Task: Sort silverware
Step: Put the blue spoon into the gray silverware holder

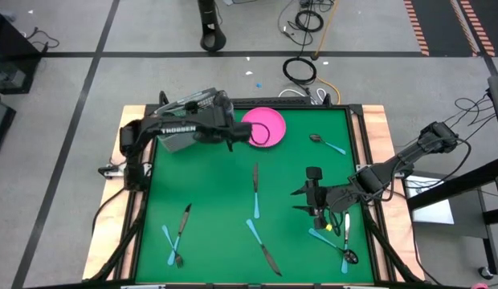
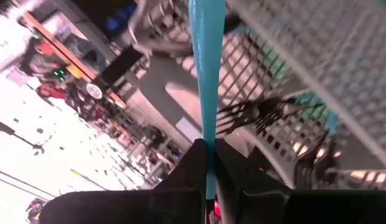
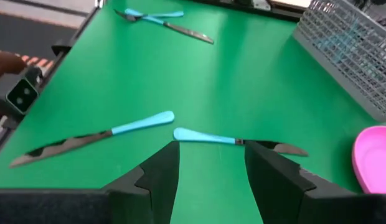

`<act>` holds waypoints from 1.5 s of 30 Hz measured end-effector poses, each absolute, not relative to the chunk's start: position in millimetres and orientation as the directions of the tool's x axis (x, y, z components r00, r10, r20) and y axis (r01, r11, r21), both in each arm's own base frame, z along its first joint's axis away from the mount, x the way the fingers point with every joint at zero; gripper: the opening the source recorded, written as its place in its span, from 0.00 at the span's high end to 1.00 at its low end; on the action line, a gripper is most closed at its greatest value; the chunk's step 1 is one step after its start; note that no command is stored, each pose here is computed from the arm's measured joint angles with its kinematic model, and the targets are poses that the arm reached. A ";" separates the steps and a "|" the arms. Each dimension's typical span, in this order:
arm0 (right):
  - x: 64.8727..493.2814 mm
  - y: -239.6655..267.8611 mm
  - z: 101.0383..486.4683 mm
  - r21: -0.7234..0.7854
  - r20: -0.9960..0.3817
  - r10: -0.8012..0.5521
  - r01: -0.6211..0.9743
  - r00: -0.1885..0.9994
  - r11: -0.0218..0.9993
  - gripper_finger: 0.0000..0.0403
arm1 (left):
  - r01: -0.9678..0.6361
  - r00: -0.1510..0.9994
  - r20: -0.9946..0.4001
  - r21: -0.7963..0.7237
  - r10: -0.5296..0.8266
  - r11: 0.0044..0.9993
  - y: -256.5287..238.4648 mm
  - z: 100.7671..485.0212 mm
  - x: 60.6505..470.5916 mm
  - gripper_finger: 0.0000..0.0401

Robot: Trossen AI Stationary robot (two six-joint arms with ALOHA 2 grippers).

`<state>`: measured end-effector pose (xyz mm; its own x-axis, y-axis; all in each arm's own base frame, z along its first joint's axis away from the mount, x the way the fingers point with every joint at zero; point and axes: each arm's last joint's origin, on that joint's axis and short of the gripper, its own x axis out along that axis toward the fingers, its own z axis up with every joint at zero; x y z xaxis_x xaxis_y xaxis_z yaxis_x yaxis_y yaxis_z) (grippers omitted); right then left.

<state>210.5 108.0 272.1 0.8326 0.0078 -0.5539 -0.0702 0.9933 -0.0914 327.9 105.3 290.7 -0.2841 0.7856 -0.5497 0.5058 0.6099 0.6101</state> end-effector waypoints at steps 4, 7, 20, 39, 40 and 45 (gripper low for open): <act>208.6 106.9 269.3 -0.098 -0.581 -0.004 -0.066 0.814 0.993 0.58 | 0.505 -0.323 -0.536 0.599 0.780 0.621 121.6 291.4 322.1 0.97; 207.4 105.4 267.7 -0.109 -0.590 -0.040 -0.031 0.806 0.994 0.58 | 0.485 -0.309 -0.541 0.618 0.782 0.619 121.0 300.9 316.3 0.97; 205.9 101.3 255.1 -0.117 -0.594 -0.149 0.099 0.791 0.988 0.58 | 0.594 -0.345 -0.612 0.445 0.711 0.671 136.1 313.2 282.5 0.97; 209.4 103.1 259.4 -0.149 -0.553 -0.132 0.058 0.822 0.987 0.58 | 0.826 -0.294 -0.560 0.259 0.774 0.501 122.0 257.6 293.8 0.97; 209.4 103.1 259.4 -0.149 -0.553 -0.132 0.058 0.822 0.987 0.58 | 0.839 -0.273 -0.561 0.257 0.781 0.479 120.2 256.0 296.8 0.97; 209.4 103.1 259.2 -0.150 -0.553 -0.132 0.058 0.822 0.987 0.58 | 0.873 -0.239 -0.578 0.225 0.781 0.434 118.9 250.0 301.1 0.97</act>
